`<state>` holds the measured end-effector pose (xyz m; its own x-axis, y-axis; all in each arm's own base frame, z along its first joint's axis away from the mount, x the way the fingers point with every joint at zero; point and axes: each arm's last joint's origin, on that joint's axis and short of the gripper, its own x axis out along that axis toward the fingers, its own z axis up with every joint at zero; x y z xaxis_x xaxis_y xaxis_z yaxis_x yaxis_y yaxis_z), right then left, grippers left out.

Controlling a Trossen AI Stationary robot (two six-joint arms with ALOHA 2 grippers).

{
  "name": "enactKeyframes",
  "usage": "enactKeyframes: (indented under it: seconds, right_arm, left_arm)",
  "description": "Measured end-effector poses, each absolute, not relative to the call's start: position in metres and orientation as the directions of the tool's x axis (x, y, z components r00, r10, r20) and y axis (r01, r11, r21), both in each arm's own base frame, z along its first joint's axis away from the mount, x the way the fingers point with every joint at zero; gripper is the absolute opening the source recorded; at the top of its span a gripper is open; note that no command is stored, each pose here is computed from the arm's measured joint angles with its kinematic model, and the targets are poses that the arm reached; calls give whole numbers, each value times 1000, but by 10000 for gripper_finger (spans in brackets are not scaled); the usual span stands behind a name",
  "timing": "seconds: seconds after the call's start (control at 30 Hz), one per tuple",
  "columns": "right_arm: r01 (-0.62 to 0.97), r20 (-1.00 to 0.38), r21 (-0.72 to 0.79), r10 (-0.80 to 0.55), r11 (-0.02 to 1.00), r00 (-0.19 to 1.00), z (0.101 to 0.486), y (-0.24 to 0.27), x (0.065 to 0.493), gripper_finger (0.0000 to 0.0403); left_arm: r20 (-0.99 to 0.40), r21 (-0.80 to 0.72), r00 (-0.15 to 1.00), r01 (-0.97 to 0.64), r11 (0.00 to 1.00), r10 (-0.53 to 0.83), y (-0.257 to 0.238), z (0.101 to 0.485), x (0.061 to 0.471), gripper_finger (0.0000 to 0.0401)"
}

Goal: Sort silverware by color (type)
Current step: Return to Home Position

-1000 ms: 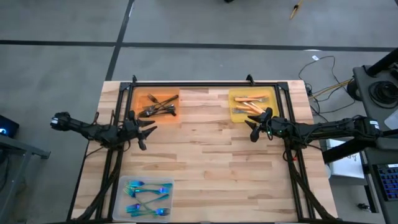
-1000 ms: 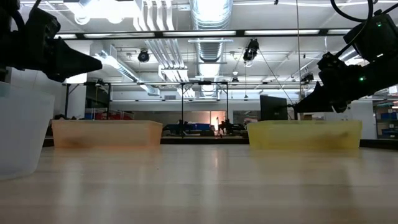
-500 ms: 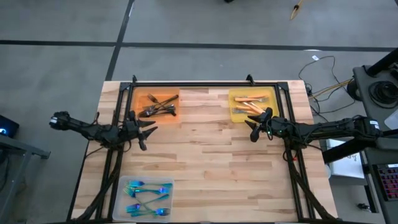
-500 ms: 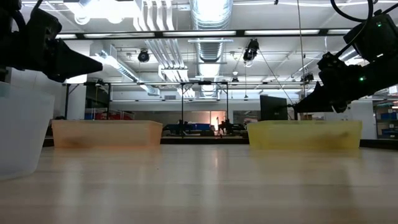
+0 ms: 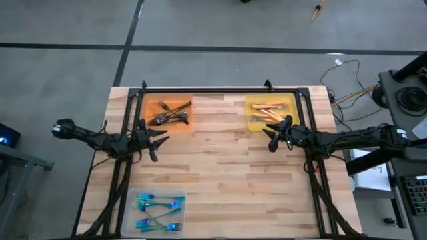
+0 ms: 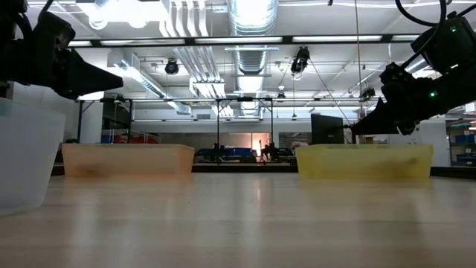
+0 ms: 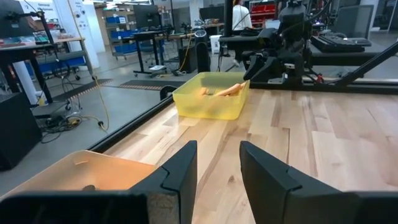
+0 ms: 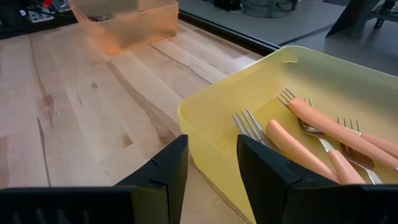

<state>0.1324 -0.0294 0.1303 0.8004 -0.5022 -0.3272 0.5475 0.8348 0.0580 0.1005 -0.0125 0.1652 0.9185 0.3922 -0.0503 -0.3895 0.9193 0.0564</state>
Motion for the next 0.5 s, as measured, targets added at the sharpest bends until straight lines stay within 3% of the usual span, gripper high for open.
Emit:
enactKeyframes:
  seconds: [0.5]
  right_arm:
    - [548,-328,58,-502,835,800,130,-29,132,128]
  left_arm:
    - [-66,70,917,-389,919,393,-13,164,102,103]
